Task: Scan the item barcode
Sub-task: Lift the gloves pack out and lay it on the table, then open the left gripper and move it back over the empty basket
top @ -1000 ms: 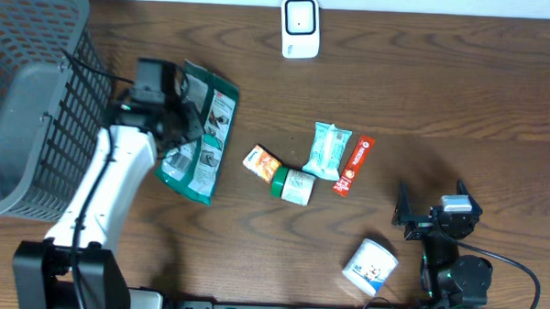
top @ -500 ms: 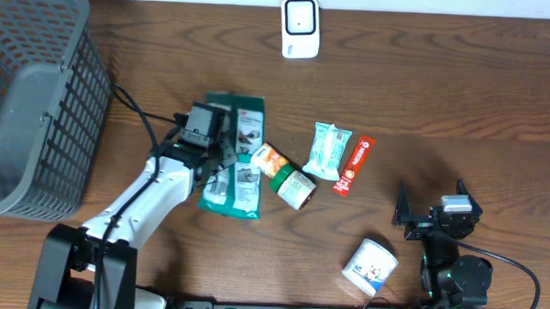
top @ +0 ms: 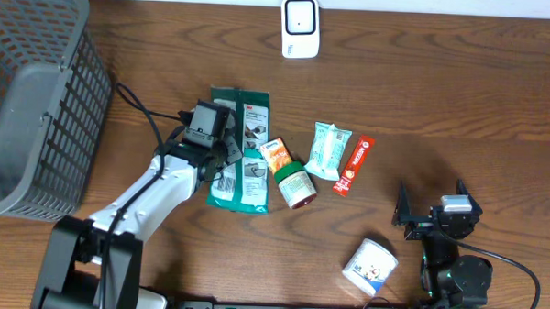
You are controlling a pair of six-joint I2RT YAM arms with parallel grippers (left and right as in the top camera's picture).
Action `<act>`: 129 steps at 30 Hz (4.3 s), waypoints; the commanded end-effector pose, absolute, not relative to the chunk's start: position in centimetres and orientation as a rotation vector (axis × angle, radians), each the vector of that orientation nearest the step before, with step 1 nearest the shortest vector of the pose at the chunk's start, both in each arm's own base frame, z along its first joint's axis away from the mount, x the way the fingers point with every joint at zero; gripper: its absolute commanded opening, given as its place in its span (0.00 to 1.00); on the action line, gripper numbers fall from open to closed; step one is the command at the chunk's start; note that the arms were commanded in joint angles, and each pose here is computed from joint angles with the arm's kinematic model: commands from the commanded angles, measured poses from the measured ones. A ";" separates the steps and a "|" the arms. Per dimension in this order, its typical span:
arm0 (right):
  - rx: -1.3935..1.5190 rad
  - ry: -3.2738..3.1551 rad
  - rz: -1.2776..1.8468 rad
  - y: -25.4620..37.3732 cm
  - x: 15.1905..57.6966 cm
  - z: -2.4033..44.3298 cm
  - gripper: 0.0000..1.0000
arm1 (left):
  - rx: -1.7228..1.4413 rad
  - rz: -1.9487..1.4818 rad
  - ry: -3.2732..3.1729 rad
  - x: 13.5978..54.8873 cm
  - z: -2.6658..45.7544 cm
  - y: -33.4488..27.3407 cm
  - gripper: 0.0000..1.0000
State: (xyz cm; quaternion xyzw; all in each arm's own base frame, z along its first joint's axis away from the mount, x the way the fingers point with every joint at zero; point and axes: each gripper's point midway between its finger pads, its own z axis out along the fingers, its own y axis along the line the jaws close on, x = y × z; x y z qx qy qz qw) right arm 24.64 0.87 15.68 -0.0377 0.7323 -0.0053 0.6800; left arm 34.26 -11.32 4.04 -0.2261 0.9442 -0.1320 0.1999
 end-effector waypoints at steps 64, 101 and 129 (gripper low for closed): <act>-0.076 1.644 -0.003 0.9 24.6 15.7 0.99 | -1.157 0.335 2.190 30.2 26.3 23.2 0.93; -0.075 1.644 -0.003 0.9 24.6 15.7 0.99 | -1.162 0.335 2.204 30.4 25.8 23.3 0.93; -0.034 1.603 0.153 2.2 23.4 25.1 0.99 | -1.162 0.335 2.204 30.4 25.8 23.3 0.93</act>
